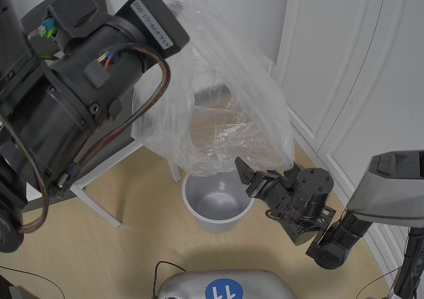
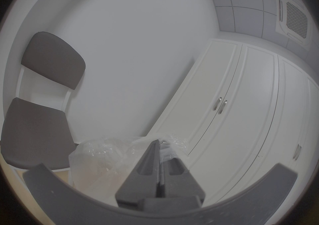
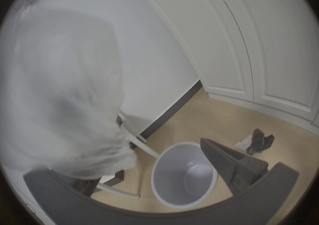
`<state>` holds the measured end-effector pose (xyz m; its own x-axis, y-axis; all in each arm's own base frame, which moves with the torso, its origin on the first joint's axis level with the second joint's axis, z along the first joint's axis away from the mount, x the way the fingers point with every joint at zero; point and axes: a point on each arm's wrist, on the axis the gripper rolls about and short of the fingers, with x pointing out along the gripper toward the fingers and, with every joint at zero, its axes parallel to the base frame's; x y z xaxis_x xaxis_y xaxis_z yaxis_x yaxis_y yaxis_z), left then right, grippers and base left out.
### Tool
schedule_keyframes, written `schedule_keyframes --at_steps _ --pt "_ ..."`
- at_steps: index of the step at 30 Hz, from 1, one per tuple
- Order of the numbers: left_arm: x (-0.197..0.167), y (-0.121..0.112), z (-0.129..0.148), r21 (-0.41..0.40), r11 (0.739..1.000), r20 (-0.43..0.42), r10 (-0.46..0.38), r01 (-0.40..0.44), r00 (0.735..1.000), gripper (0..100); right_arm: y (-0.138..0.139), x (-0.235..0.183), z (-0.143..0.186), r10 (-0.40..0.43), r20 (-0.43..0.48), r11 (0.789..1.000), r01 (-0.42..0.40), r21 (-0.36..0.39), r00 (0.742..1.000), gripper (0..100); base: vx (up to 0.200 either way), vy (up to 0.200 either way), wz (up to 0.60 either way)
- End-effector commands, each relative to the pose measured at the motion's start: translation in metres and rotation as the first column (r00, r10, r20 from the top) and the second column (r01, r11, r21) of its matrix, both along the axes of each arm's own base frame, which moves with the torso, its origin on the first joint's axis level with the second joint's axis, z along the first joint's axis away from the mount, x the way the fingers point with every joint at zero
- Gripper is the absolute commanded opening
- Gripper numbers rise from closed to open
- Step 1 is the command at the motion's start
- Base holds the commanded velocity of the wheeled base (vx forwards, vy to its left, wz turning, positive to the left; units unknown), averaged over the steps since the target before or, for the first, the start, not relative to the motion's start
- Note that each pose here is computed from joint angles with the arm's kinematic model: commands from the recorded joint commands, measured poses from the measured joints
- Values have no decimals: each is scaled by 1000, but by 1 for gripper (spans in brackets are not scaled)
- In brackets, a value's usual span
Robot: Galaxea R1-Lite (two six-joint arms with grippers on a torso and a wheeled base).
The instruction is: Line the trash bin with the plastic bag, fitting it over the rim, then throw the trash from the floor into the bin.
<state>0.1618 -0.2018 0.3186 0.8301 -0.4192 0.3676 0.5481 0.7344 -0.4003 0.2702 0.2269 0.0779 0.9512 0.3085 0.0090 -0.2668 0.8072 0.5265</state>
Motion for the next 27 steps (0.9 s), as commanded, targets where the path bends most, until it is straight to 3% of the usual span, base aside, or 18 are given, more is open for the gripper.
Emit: schedule_keyframes --at_steps 1,5,10,17,27 --pt "1 -1 -1 2 1000 -3 -1 1 1000 0 25 -30 -20 108 -64 994 -109 -19 992 100 0 0 0" --pt "-3 -4 -1 3 1000 -4 -15 15 1000 0 35 -33 -42 132 -116 991 -135 -22 985 100 0 0 0" --pt "-8 -6 -1 1 999 -4 -37 37 999 0 36 -20 -52 108 -112 994 -109 2 988 100 0 0 0" --pt "-13 -10 -2 -4 999 -14 -34 34 999 0 36 -6 -38 83 -79 992 -74 104 993 100 0 0 0" --pt "-14 -10 -2 -4 999 -15 -37 37 999 0 25 -7 -25 73 -67 991 -65 117 995 100 0 0 0"
